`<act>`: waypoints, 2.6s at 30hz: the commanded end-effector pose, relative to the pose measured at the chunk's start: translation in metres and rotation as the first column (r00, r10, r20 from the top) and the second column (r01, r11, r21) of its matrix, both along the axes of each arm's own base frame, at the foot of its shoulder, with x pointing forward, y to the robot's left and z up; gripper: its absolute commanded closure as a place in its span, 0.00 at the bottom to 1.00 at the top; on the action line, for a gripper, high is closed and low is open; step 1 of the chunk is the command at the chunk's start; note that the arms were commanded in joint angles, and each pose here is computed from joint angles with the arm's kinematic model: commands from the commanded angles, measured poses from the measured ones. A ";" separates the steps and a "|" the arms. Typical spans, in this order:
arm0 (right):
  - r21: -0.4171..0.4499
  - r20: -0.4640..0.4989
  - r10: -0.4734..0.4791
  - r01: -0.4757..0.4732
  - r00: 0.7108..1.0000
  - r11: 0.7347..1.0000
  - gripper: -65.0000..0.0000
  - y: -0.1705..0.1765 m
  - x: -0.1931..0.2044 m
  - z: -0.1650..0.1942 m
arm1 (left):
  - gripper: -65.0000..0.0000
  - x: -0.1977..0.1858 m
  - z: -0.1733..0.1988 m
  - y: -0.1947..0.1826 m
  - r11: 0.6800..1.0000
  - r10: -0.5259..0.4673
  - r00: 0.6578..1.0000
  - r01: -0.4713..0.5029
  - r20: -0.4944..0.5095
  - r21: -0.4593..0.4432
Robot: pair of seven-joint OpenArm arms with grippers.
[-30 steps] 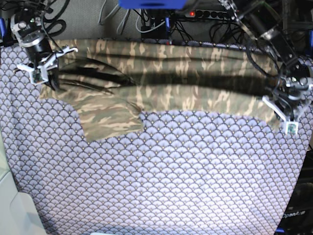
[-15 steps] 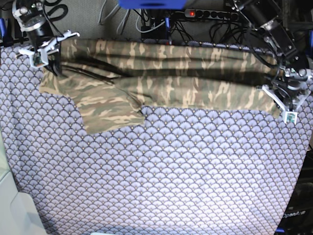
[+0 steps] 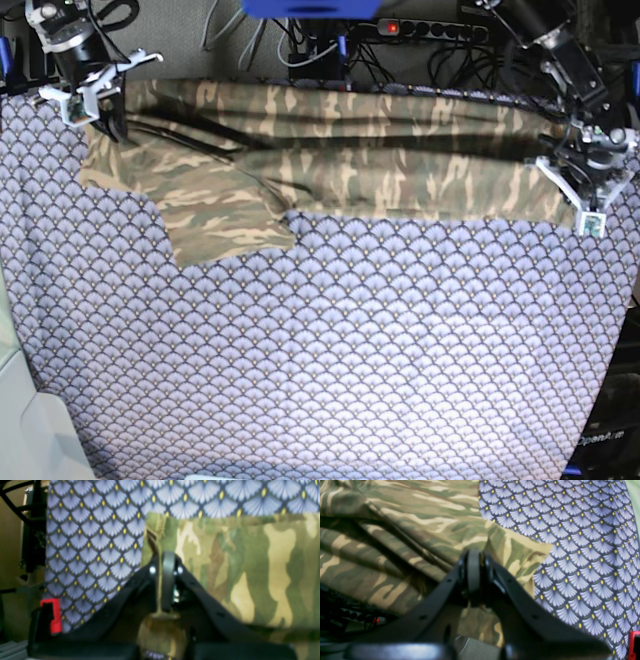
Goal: Fold the T-shirt properly
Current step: 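Lay the hem down onto the folded edge with both grippers, then open the right gripper and lower it toward the sleeve fabric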
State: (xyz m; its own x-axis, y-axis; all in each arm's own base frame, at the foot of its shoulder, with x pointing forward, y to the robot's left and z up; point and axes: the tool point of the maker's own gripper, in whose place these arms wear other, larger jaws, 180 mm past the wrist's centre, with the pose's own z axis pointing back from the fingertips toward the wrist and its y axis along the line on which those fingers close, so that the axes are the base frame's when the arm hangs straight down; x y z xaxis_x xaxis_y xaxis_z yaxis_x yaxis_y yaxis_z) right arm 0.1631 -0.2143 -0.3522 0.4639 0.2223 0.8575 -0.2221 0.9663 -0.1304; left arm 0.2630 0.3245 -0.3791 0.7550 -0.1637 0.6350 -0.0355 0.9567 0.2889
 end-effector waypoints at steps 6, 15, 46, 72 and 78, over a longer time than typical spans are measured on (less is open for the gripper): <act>0.005 0.005 0.002 -0.002 1.000 1.000 1.00 0.000 -0.009 0.004 | 1.00 0.006 0.012 0.007 1.000 0.004 0.999 -0.005 0.040 0.022; 0.022 -0.032 0.021 -0.020 0.999 1.000 1.00 0.007 -0.019 -0.005 | 1.00 -0.005 -0.015 0.004 1.000 0.011 1.000 -0.012 -0.026 -0.024; -0.009 -0.082 0.015 -0.016 0.997 1.000 1.00 -0.014 -0.027 -0.018 | 1.00 -0.004 -0.023 0.016 1.000 0.011 0.998 -0.013 -0.060 -0.023; -0.015 -0.009 -0.116 0.116 0.993 0.993 0.47 -0.059 -0.027 0.007 | 0.55 -0.013 -0.022 0.022 0.999 0.013 0.998 -0.016 -0.063 -0.033; -0.036 0.030 -0.105 0.106 0.994 0.994 0.47 -0.061 -0.010 0.017 | 0.55 -0.015 -0.024 0.021 0.999 0.015 0.998 -0.017 -0.067 -0.037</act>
State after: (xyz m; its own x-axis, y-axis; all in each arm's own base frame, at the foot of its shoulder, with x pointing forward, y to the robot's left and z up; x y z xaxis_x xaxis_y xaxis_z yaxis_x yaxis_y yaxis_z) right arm 0.1476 -0.2732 -0.3484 0.5038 0.1946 0.8416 -0.1163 0.9807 -0.1572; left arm 0.2393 0.3394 -0.4162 0.8225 -0.1145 0.5570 -0.0233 0.9719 0.2342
